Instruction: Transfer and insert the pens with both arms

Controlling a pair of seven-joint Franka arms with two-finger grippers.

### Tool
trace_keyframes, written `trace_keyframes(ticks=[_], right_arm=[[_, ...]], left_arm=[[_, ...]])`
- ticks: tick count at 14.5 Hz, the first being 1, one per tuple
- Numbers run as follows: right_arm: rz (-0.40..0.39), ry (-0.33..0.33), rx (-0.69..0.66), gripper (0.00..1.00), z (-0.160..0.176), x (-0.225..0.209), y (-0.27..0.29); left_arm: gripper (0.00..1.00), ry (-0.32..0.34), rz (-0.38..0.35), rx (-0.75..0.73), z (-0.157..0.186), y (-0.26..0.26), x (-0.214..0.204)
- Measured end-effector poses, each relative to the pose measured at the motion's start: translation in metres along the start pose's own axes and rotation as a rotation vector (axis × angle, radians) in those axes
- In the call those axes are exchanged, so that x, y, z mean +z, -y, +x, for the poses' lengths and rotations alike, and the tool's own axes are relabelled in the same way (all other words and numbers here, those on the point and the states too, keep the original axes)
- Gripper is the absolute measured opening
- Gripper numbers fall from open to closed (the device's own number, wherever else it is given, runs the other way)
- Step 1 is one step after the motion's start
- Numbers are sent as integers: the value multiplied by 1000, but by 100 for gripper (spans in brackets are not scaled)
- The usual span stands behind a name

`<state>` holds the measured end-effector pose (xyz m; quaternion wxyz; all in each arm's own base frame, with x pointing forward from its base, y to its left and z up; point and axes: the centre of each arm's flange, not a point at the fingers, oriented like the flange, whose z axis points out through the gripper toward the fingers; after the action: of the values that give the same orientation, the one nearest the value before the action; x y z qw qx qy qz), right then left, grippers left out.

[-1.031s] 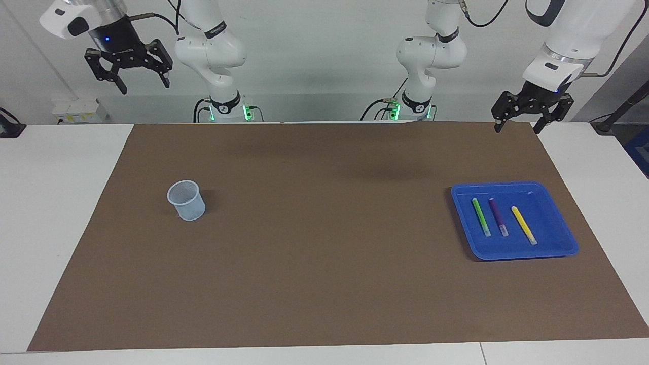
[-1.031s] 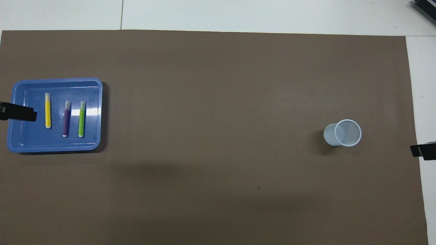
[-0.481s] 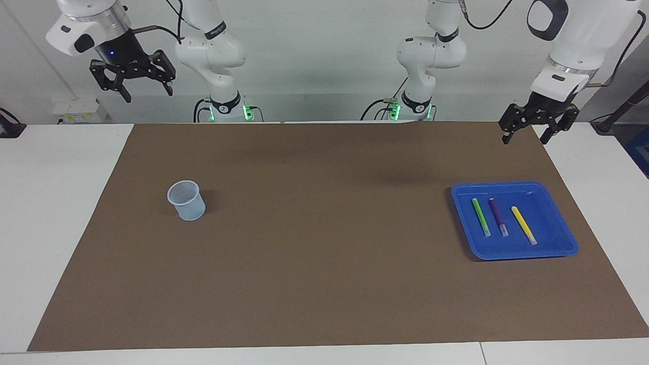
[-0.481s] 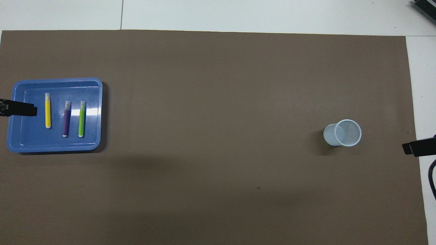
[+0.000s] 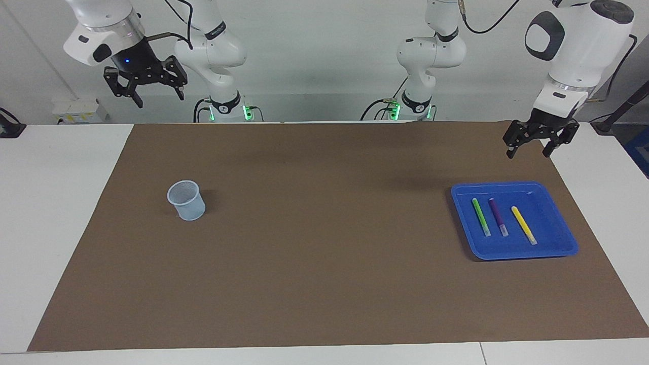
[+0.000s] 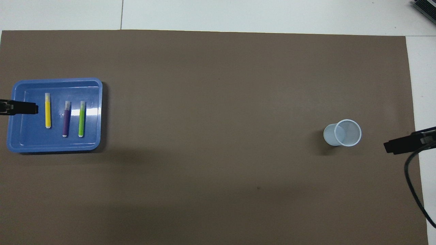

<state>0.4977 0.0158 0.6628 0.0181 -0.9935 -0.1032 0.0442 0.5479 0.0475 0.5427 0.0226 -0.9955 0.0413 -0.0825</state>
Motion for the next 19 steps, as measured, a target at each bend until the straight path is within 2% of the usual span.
trace_keyframes(ticks=[3, 5, 6, 10, 14, 17, 19], right_arm=[[51, -32, 72, 100, 17, 12, 18], [68, -41, 123, 100, 27, 28, 42], [87, -44, 140, 100, 31, 35, 52], [172, -53, 212, 100, 39, 60, 66], [181, -39, 293, 100, 40, 79, 102], [181, -21, 296, 100, 40, 115, 112], [213, -33, 313, 100, 43, 125, 113]], left_arm=[[100, 1, 6, -6, 3, 3, 30], [97, -17, 12, -9, 4, 5, 58], [100, -22, 14, -9, 4, 5, 73], [100, -26, 22, -30, 8, 2, 114], [90, -43, 30, -81, 9, 0, 160], [88, -30, 32, -130, 9, -6, 194], [90, -17, 31, -155, 8, -10, 208]])
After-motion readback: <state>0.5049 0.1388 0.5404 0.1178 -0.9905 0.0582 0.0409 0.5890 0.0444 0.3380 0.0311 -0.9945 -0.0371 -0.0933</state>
